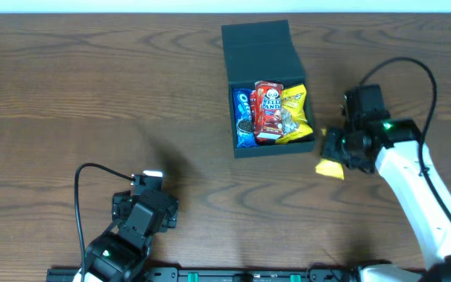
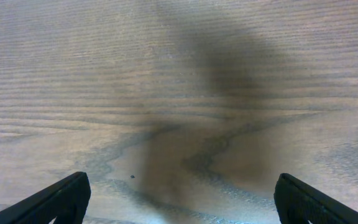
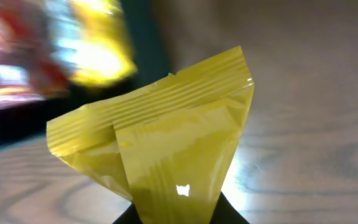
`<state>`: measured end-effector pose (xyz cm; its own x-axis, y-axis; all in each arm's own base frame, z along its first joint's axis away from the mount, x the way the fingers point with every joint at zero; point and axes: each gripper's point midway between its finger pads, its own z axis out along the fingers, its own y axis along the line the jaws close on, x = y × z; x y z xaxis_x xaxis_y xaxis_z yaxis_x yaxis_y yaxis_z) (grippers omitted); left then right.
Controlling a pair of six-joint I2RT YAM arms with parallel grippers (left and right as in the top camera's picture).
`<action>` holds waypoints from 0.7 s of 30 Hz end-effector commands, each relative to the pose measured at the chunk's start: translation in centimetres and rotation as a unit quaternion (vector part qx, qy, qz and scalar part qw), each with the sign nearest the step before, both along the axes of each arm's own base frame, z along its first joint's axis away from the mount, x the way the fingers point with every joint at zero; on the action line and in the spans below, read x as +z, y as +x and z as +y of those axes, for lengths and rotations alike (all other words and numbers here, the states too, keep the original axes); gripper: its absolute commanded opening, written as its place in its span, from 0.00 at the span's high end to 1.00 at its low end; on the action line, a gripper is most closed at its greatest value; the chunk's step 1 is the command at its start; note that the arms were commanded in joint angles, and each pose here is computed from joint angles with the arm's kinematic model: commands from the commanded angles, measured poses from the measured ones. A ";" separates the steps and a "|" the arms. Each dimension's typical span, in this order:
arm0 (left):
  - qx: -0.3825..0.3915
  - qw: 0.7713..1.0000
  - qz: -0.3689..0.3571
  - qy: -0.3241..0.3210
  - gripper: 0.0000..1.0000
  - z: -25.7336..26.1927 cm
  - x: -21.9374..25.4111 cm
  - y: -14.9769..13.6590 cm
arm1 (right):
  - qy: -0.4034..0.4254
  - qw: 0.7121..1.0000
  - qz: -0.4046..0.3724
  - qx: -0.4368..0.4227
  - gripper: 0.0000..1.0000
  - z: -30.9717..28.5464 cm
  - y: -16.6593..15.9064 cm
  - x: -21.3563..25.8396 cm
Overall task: Pack container
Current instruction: 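Lift the yellow snack and lower it into the box's right side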
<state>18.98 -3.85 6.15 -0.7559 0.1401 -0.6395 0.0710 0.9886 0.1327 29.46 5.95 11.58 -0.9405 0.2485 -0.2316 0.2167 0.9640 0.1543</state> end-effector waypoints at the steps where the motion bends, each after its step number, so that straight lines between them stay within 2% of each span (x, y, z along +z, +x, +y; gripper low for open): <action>1: 0.000 1.000 -0.002 0.002 0.05 0.1 0.1 0.0 | -0.005 0.997 -0.048 0.062 0.82 1.8 1.8 3.3; 5: 0.000 1.000 -0.002 0.002 0.05 0.1 0.1 0.0 | -0.005 0.995 -0.064 0.078 0.83 2.7 3.4 4.6; 15: 0.000 1.000 -0.002 0.002 0.05 0.1 0.1 0.0 | -0.020 0.990 -0.021 0.139 0.84 4.7 7.1 1.1; 21: 0.000 1.000 -0.002 0.002 0.05 0.1 0.1 0.0 | -0.016 0.988 -0.008 0.155 0.84 6.3 7.9 -0.4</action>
<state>18.99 -3.85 6.15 -0.7557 0.1400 -0.6397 0.0710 0.9886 0.1325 36.79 10.93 10.94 -0.9715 -0.0148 -0.2368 -0.0427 0.9927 0.1129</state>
